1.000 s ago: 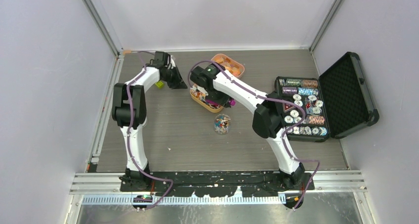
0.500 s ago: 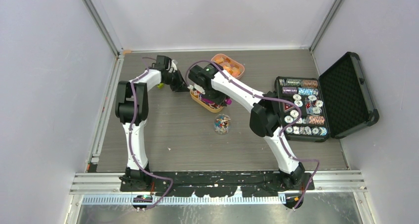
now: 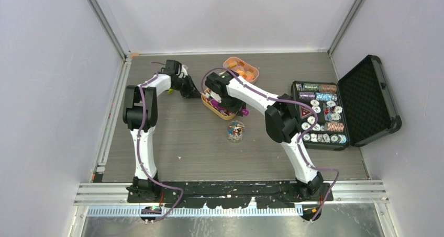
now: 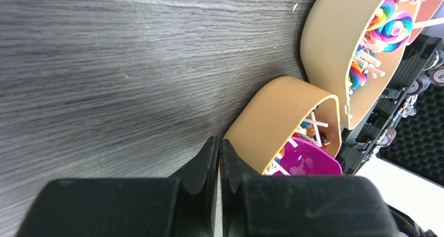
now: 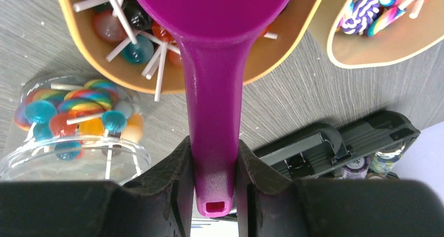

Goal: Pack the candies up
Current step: Scoop the fake candies from the storage box.

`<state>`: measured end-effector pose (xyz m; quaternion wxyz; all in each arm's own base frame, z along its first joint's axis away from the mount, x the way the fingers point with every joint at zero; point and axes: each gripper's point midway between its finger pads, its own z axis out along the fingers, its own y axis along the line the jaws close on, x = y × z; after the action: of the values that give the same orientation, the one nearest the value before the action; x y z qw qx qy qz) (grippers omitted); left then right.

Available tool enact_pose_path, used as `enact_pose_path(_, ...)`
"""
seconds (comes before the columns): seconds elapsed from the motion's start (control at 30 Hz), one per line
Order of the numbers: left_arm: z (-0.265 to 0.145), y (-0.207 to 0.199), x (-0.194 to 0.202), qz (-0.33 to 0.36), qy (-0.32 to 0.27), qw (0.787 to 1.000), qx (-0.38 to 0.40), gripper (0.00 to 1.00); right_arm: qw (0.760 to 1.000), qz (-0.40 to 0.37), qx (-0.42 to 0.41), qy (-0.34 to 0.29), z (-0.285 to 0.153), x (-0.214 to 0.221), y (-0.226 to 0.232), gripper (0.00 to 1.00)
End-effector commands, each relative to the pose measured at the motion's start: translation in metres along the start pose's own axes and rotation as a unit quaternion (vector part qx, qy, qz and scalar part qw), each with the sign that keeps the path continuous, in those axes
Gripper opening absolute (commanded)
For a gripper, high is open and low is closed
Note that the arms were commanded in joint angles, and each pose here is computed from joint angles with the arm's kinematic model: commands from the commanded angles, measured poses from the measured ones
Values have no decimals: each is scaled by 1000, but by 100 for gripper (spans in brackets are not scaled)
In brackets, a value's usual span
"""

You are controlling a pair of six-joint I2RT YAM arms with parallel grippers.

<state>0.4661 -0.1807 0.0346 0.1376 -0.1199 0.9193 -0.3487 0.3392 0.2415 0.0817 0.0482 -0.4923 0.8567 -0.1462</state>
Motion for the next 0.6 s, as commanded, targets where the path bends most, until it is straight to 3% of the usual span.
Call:
enact_pose_path(0.0,-4,-18,-4,11,-1,999,33,6,997,19,-5,-78,-16,-22,-1,0)
enact_pose_path(0.57,-8,-24,-5,15,-3,999,41,8,997,15,21,-73,-16,-21,-15,1)
